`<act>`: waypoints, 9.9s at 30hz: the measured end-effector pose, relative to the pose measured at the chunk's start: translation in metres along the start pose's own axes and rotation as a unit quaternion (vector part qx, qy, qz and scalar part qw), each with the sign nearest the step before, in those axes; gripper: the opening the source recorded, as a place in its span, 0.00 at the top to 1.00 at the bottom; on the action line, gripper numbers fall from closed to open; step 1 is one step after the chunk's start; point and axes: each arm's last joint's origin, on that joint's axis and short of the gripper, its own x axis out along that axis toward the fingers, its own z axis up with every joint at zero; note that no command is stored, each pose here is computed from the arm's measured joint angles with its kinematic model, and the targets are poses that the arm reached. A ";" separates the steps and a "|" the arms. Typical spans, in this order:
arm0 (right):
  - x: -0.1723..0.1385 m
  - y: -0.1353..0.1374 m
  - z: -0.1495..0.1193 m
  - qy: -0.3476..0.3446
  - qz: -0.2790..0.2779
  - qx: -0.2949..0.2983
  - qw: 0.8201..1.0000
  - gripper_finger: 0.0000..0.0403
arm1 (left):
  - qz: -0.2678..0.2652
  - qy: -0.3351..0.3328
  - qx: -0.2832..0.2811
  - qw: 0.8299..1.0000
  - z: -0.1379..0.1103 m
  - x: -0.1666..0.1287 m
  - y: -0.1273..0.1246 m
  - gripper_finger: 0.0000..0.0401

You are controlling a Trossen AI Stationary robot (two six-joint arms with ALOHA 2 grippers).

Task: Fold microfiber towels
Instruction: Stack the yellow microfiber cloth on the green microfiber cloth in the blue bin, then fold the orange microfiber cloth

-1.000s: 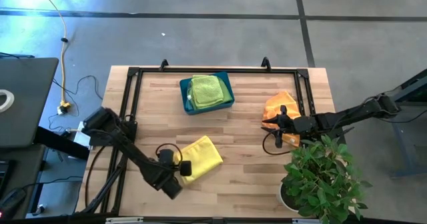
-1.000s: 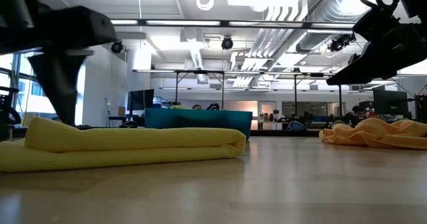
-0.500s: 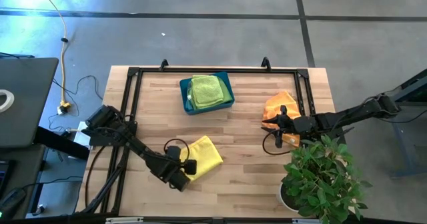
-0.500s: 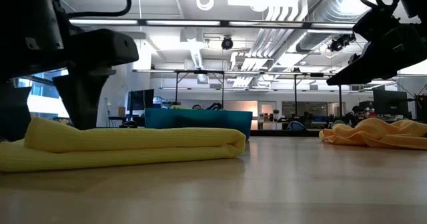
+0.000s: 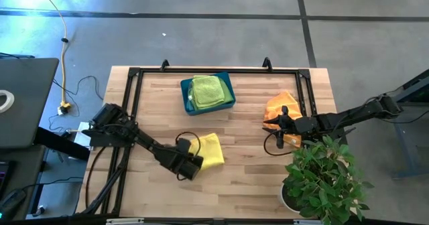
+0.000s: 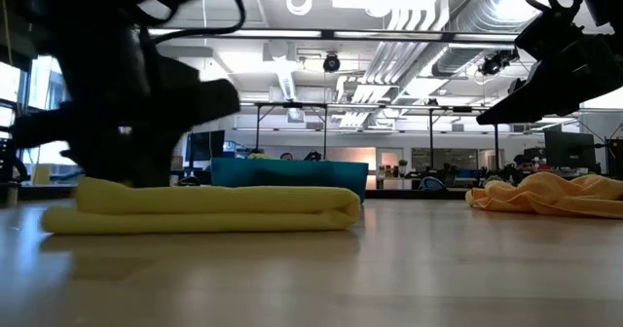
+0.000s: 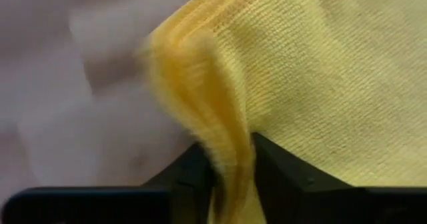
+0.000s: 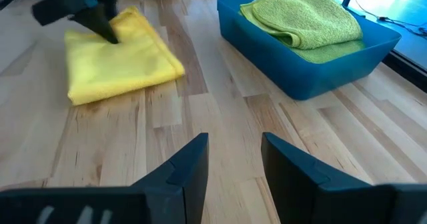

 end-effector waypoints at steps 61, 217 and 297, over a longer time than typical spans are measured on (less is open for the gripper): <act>0.000 0.000 0.000 0.002 0.000 -0.001 1.000 0.67 | 0.087 -0.100 0.168 0.977 0.296 -0.006 0.020 0.96; 0.061 0.072 -0.004 0.398 0.092 -0.013 0.913 0.68 | -0.423 -0.179 0.490 0.740 0.031 -0.128 -0.122 0.66; 0.040 0.102 0.075 0.323 0.132 0.125 0.929 1.00 | -0.135 -0.108 0.646 0.744 0.047 0.015 -0.123 0.99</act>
